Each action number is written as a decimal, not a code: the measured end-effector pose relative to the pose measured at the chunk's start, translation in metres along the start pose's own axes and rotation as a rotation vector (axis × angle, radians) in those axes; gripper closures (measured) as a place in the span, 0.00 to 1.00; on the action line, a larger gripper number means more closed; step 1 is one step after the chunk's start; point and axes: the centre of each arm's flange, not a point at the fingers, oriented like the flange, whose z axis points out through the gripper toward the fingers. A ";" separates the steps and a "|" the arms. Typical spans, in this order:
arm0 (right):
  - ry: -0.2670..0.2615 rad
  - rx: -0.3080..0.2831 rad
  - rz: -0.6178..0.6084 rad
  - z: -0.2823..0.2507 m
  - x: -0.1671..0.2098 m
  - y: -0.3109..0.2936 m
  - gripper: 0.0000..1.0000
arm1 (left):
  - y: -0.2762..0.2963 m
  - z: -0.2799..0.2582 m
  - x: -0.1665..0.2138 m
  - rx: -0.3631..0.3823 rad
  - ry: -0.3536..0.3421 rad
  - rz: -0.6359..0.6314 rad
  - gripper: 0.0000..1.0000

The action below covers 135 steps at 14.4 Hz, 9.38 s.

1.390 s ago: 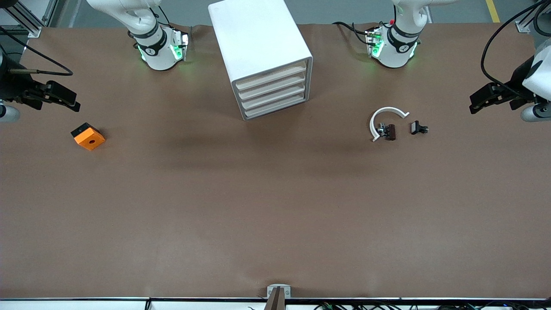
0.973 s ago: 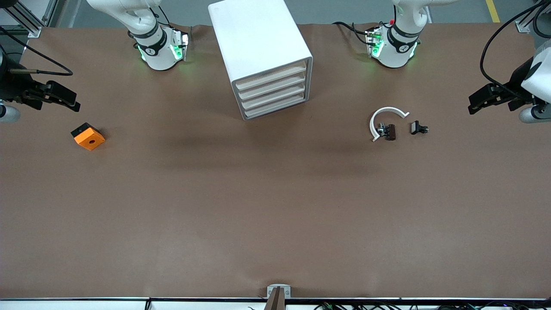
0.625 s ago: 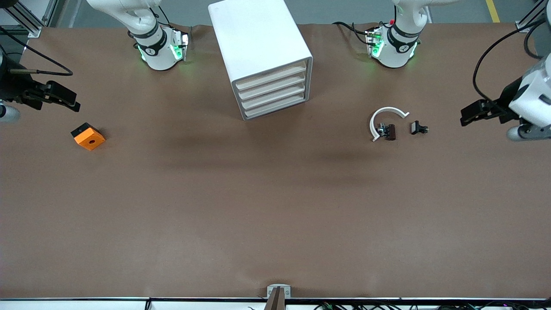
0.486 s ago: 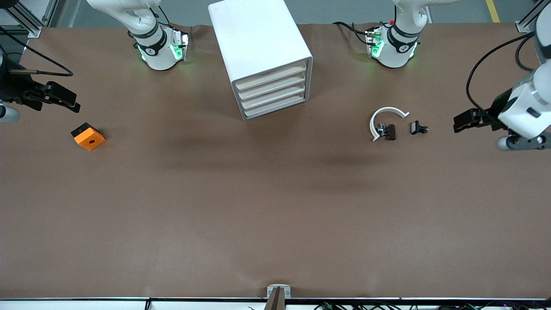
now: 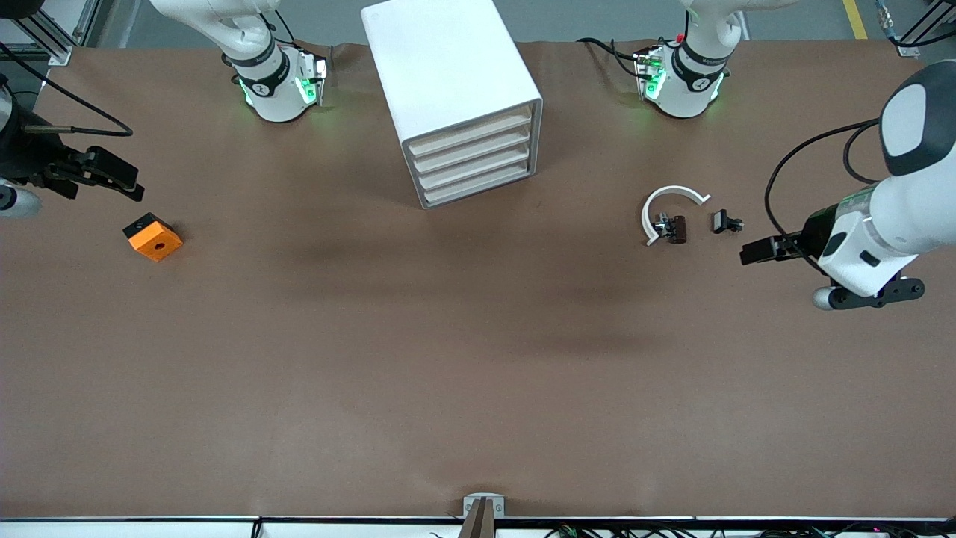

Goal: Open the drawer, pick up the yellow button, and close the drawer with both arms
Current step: 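Move the left gripper toward the front of the white cabinet, then grasp the drawer front of the cabinet with the left gripper, then pull the drawer open with the left gripper while the right gripper approaches, then grasp the yellow button with the right gripper while the left gripper withdraws, then lift the yellow button out of the drawer with the right gripper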

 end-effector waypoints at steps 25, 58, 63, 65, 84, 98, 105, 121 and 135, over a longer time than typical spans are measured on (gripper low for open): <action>0.018 0.000 -0.011 0.005 0.004 -0.030 0.00 | 0.259 0.262 -0.077 0.329 -0.515 -1.309 0.00; -0.007 0.019 0.305 0.037 -0.071 -0.284 0.00 | 0.352 0.309 -0.214 0.729 -0.920 -1.413 0.50; -0.016 0.027 0.314 0.038 -0.071 -0.284 0.00 | 0.353 0.318 -0.219 0.770 -0.907 -1.446 0.70; -0.020 0.028 0.312 0.039 -0.071 -0.286 0.00 | 0.353 0.321 -0.219 0.782 -0.908 -1.452 0.78; -0.023 0.021 0.530 0.074 -0.096 -0.356 0.00 | 0.290 0.271 -0.099 0.616 -1.007 -1.656 0.84; -0.017 0.006 0.660 0.179 -0.147 -0.471 0.00 | 0.231 0.216 -0.017 0.328 -1.023 -1.605 0.01; -0.030 -0.056 0.810 0.219 -0.168 -0.478 0.00 | 0.164 0.210 0.027 0.211 -0.668 -1.417 0.00; -0.024 -0.090 0.873 0.255 -0.173 -0.487 0.55 | 0.122 0.195 0.041 0.236 -0.297 -0.550 0.00; -0.067 -0.088 0.876 0.209 -0.138 -0.467 0.58 | 0.175 0.199 0.023 0.172 -0.230 -0.449 0.00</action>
